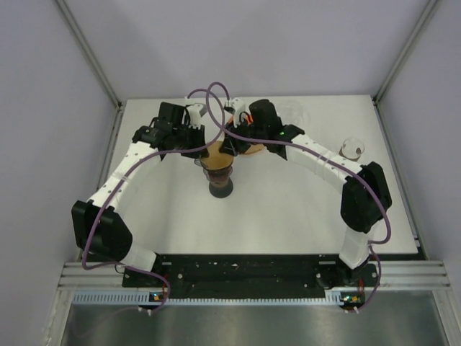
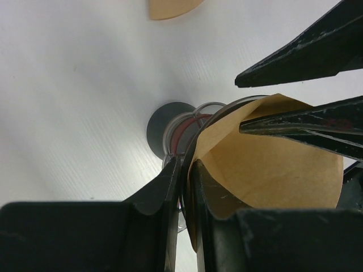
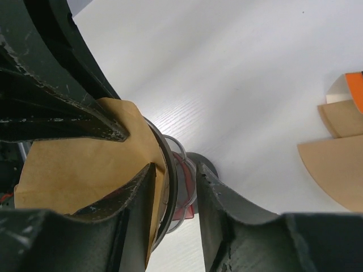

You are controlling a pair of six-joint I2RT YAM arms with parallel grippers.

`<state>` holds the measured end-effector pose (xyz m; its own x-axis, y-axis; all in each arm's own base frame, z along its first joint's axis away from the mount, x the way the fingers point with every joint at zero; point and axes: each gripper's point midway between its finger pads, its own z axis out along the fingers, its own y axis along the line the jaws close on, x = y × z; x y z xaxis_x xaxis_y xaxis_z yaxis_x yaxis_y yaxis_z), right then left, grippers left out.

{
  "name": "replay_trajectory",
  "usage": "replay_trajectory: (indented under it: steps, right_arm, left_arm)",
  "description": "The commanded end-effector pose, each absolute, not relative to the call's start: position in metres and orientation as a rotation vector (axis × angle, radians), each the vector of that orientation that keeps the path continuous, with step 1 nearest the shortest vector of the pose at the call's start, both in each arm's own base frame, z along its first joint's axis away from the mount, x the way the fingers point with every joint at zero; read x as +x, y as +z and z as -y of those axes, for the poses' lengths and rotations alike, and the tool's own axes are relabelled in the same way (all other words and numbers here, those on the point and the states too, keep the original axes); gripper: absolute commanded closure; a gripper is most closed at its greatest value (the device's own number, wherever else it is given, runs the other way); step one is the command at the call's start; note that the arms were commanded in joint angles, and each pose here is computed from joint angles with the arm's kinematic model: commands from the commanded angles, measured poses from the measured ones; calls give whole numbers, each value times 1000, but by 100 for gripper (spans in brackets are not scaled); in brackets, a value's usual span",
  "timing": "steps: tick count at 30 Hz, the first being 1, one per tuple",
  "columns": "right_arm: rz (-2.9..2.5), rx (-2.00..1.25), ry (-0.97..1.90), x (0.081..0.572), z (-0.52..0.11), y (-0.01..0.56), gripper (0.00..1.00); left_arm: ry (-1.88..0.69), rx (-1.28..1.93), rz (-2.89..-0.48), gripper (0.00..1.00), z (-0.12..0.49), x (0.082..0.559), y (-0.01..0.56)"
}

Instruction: Place the coffee filter in the dripper

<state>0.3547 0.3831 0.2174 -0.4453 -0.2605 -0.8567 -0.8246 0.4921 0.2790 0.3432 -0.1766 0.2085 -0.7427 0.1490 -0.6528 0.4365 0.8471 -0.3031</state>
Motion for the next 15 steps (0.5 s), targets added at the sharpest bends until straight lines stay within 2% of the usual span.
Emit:
replay_trajectory:
  steps: [1, 6, 8, 15]
  right_arm:
    - [-1899, -934, 961, 354, -394, 234, 68]
    - [-1886, -961, 960, 351, -394, 232, 83]
    - [-1887, -973, 954, 350, -394, 229, 85]
    - [-1864, -1013, 940, 346, -397, 228, 86]
  left_arm:
    - [-592, 460, -2296, 81, 180, 346, 230]
    - [-597, 460, -2297, 81, 181, 347, 230]
    - [-606, 464, -2294, 81, 182, 347, 231]
    - [-630, 482, -2259, 61, 187, 349, 245]
